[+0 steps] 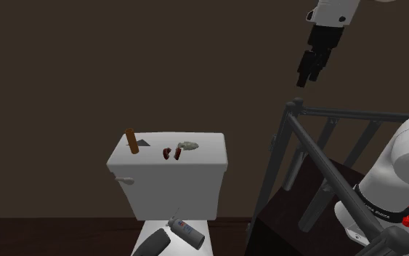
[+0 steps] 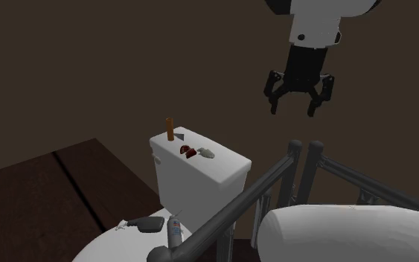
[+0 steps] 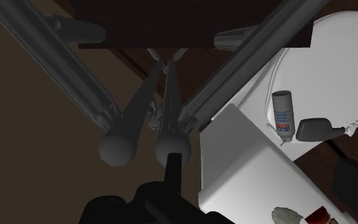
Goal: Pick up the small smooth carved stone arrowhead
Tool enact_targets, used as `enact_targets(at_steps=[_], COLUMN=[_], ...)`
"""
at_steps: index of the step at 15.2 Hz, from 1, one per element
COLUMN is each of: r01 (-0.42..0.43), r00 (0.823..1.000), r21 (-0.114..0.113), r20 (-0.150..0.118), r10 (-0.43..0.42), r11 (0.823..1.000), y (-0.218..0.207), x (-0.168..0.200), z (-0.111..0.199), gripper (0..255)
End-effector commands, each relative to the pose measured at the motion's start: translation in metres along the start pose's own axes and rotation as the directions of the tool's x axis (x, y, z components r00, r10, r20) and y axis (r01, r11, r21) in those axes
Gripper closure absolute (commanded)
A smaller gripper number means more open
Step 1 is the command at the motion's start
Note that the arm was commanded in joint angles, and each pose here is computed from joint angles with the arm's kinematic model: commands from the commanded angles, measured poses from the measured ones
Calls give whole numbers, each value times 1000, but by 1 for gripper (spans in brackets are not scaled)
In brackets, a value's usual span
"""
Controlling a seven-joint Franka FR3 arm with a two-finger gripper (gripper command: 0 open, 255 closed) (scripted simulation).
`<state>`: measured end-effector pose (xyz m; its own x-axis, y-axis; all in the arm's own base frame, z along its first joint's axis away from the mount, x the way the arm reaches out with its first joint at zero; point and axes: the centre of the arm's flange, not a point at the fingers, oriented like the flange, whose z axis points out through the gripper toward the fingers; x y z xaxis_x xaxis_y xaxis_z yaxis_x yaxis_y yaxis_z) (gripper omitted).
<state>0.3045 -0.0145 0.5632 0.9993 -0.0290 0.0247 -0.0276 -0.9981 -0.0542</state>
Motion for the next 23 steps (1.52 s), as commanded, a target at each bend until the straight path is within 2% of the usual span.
enact_targets(at_steps=[1, 6, 12, 17, 23], r01=[0, 108, 237, 341, 460], r00=[1000, 994, 972, 940, 888], r21=[0, -5, -10, -14, -17], r20=[0, 4, 10, 16, 23], r10=[0, -108, -237, -341, -460], r11=[1000, 994, 972, 940, 888], y=[0, -12, -34, -58, -93], x=[0, 52, 112, 159, 211], z=[0, 40, 88, 129, 178], gripper=[0, 0, 0, 0, 0])
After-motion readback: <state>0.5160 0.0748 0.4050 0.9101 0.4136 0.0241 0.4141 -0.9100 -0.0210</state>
